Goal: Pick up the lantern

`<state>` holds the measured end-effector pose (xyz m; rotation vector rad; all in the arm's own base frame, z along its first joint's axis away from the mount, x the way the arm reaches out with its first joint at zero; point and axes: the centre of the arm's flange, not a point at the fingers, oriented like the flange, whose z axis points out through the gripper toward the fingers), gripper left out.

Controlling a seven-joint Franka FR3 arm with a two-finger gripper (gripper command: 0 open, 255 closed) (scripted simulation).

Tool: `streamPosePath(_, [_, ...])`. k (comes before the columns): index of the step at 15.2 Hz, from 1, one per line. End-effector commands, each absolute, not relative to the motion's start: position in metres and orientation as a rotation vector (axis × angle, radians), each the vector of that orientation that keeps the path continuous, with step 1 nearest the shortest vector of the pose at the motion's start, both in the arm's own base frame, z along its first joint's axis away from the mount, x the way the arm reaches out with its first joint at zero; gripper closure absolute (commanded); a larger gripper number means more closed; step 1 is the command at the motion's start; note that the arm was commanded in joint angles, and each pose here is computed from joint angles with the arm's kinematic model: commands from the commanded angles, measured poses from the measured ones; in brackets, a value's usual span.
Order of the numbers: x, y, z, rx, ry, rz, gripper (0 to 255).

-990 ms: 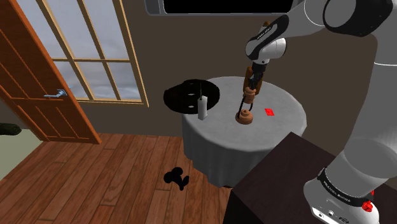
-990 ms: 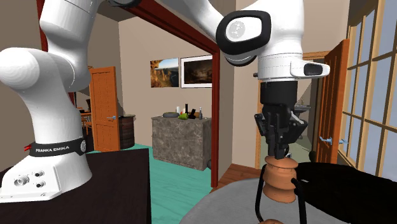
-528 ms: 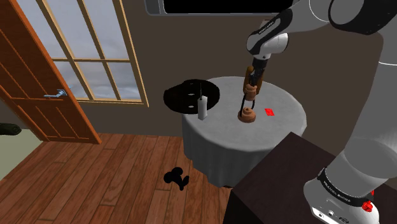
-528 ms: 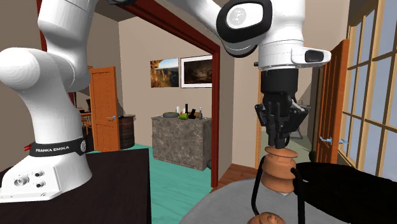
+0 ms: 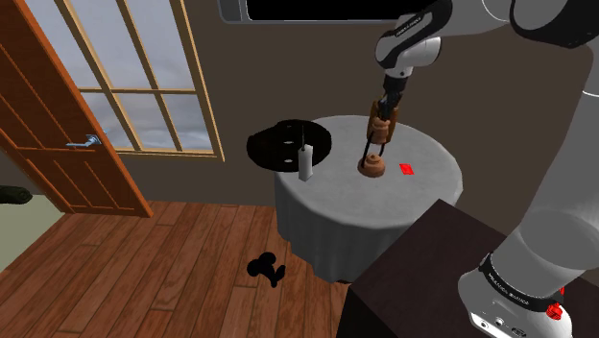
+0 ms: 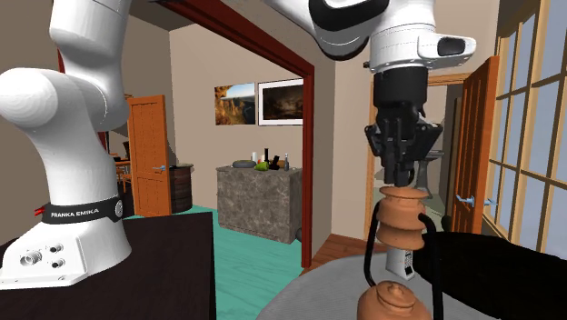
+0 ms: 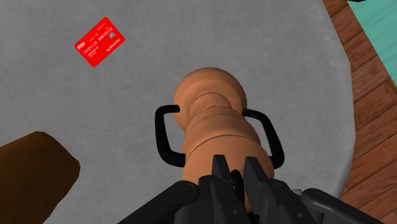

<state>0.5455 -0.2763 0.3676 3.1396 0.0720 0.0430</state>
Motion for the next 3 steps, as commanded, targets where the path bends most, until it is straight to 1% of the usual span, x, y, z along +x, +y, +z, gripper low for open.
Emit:
streamPosePath(1, [0.5458, -0.2761, 0.3790, 3.139, 0.072, 0.045, 255])
streamPosePath(3, [0.5458, -0.2761, 0.3798, 3.139, 0.072, 0.045, 255])
